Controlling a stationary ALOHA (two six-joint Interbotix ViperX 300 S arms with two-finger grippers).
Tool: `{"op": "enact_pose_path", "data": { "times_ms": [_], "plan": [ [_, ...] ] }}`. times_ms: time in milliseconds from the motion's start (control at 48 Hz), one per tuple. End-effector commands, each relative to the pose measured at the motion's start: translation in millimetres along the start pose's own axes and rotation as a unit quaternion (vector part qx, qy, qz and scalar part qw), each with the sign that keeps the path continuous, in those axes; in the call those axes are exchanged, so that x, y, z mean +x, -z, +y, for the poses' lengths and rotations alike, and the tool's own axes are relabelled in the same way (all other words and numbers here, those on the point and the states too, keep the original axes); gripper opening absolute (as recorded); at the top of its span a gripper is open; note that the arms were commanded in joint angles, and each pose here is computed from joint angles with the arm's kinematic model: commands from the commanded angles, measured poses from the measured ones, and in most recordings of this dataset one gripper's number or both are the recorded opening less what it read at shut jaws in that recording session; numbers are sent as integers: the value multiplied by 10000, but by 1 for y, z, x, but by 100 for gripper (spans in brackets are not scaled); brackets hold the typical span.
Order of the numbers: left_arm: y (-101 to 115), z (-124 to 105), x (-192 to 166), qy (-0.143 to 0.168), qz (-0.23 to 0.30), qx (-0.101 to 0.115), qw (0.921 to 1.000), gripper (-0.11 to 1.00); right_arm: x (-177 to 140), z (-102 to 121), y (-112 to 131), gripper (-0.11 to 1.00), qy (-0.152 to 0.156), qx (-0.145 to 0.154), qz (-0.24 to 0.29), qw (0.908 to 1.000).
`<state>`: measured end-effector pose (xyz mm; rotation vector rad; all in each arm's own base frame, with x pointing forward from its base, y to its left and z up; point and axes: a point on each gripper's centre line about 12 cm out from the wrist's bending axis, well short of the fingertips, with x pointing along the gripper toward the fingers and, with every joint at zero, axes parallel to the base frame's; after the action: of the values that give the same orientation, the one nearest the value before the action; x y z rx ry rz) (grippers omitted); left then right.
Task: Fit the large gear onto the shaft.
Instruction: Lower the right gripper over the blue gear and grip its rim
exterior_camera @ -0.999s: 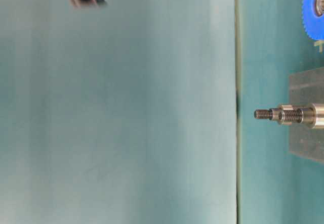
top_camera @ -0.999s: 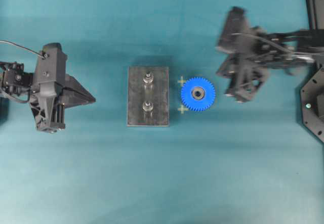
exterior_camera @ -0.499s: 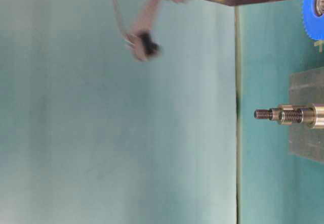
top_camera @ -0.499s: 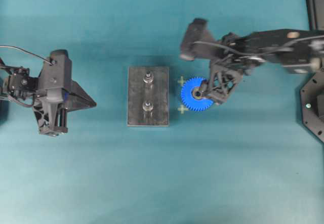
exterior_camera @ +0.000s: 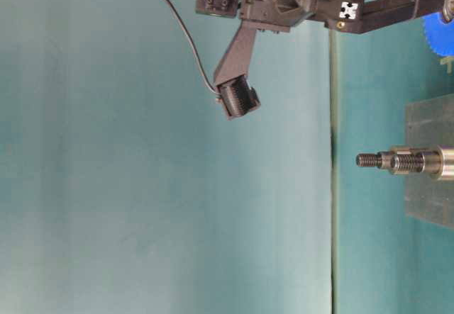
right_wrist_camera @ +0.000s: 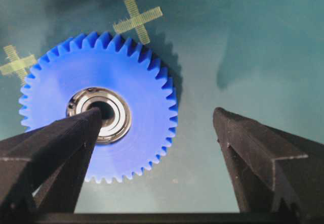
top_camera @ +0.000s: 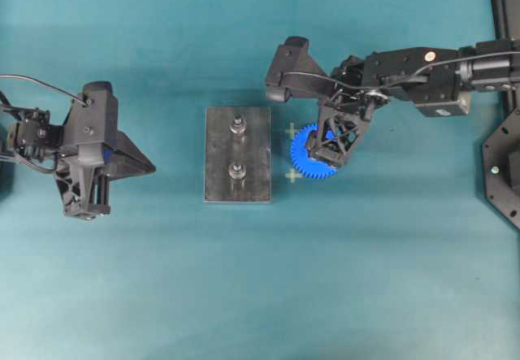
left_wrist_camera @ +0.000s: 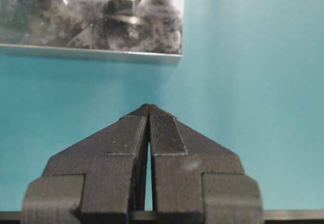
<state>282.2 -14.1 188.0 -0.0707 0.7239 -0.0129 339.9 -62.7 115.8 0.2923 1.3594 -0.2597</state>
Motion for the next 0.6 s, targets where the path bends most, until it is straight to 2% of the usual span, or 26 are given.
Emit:
{"op": "enact_pose_path", "data": {
  "times_ms": [0,416,499,562,583],
  "plan": [
    [-8,-2,-2,22,-121,10,9999,0,-4,2,-5,95,-14,-23,-91,10000],
    [-9,-2,-2,24,-136,10,9999,0,12,4,-4,92,15,-2,100,9999],
    [-9,-2,-2,23,-144,10,9999,0,12,4,-3,83,21,-17,146,9999],
    [-9,-2,-2,25,-144,2,9999,0,12,4,-2,68,25,-10,168,9999],
    [-9,-2,-2,25,-144,2,9999,0,12,4,-2,61,27,-10,183,9998]
  ]
}}
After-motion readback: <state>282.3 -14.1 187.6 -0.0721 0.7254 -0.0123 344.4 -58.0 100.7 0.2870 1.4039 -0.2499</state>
